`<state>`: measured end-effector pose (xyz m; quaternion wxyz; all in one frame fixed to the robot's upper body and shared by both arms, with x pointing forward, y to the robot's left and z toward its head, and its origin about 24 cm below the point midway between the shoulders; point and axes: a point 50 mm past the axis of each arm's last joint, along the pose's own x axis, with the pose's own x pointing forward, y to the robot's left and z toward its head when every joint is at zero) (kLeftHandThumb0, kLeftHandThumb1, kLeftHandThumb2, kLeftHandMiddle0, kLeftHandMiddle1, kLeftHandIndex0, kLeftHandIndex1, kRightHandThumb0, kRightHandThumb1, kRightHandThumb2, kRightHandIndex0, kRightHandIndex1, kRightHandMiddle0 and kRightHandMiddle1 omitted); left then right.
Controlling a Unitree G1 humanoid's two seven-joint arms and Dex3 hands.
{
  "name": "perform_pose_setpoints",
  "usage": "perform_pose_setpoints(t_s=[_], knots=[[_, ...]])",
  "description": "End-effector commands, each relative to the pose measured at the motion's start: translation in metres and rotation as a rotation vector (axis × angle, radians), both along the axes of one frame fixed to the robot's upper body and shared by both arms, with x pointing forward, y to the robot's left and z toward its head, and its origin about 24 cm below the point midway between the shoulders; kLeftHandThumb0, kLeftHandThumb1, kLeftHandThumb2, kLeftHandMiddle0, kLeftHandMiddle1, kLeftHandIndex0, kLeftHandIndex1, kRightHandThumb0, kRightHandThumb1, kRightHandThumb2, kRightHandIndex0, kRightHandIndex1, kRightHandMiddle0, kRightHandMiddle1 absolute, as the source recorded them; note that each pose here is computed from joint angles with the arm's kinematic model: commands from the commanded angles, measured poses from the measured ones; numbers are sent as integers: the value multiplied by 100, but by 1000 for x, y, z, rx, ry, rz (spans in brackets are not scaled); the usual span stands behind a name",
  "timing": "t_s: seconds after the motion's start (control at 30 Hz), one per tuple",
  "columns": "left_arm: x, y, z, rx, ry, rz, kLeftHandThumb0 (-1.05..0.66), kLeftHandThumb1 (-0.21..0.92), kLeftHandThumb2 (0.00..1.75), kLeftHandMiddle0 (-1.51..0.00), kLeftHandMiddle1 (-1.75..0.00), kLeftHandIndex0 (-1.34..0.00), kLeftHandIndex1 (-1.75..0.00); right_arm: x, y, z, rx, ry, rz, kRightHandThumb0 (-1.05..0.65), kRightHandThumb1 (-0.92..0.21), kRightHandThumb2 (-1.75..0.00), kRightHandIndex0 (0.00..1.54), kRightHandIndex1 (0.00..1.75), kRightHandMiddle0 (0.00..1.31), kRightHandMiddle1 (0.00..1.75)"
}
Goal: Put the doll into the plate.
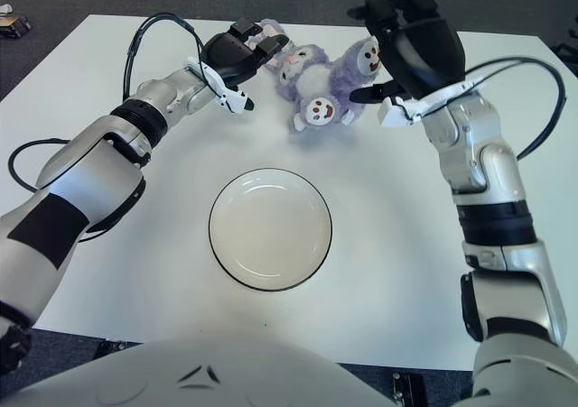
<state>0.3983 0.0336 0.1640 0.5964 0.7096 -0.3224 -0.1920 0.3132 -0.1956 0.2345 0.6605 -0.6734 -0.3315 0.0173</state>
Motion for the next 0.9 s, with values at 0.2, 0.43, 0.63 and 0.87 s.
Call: perform_pose_setpoints(t_s=[0.2,0.43,0.63,0.87], knots=[[1,3,-3,3,1,23,-82,59,55,0,-60,0,-39,8,5,6,-70,96,39,-85,-71,-48,9,37,0,65],[1,3,-1,-6,7,20,-84,58,55,0,-63,0,-45,19,15,0,-85,161,64,-81,-68,-47,13,39,0,62],[2,5,-6,-2,29,42,-76,52,62,0,-56,0,-46,29,17,-10,-75,175,79,-82,-64,-50,14,44,0,63],[1,4,-6,3,30,38,-68,49,69,0,-53,0,-47,32,19,-12,-88,172,90,-85,-65,-51,12,46,0,65]])
